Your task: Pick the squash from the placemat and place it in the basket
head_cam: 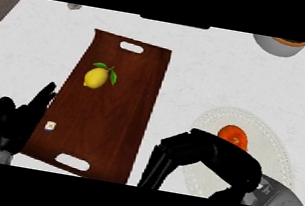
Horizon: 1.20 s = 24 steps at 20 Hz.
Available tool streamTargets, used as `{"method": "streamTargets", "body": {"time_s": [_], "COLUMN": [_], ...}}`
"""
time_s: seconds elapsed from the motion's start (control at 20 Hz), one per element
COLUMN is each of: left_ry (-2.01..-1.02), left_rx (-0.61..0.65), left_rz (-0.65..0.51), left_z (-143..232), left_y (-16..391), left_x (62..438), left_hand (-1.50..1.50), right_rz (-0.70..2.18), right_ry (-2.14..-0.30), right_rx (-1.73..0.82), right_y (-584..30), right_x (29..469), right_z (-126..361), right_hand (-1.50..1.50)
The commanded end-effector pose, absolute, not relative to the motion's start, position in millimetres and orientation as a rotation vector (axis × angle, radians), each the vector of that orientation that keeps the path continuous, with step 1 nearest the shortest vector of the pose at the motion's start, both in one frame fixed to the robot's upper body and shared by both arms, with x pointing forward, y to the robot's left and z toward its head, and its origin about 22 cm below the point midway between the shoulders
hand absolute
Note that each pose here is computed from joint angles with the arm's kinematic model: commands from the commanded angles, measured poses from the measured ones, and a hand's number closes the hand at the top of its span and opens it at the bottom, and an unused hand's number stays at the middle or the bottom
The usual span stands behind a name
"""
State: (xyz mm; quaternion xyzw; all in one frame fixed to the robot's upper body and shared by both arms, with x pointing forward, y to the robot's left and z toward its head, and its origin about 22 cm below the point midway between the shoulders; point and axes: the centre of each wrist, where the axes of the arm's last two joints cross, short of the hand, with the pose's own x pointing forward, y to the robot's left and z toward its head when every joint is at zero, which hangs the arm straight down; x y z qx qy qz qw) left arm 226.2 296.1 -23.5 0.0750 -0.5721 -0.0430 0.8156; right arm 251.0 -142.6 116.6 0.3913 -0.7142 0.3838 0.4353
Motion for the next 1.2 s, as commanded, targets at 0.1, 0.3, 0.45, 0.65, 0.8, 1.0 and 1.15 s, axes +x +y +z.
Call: {"method": "streamTargets", "body": {"time_s": [0.1,0.3,0.45,0.65,0.8,1.0,1.15], "left_ry": [-1.006,-1.039,-1.021,-1.022,-1.026,-1.007,-1.022], "left_rx": [0.157,0.159,0.164,0.158,0.151,0.166,0.144], "left_rz": [-0.028,-0.011,-0.019,-0.040,-0.045,-0.043,-0.051], "left_z": [-61.6,-48.0,-57.4,-50.7,-51.8,-52.9,-42.3], "left_y": [297.4,302.3,302.6,300.2,293.8,304.9,299.4], "left_x": [192.1,200.3,185.3,193.5,204.3,188.5,208.0], "left_hand": [0.00,0.00,0.00,0.00,0.00,0.00,0.00], "right_rz": [1.303,1.463,1.572,1.691,1.823,1.986,2.054], "right_ry": [-1.830,-1.985,-1.967,-1.896,-1.803,-1.549,-1.444], "right_rx": [0.656,0.167,0.012,-0.111,-0.137,-0.176,-0.180], "right_y": [-167.5,-197.7,-210.8,-238.9,-248.9,-261.9,-275.4], "right_x": [245.0,262.8,266.2,278.6,278.3,278.0,278.8], "right_z": [144.1,209.7,253.1,301.4,337.7,356.1,368.9], "right_hand": [-1.50,-1.50,-1.50,-1.50,-1.50,-1.50,-1.50]}}
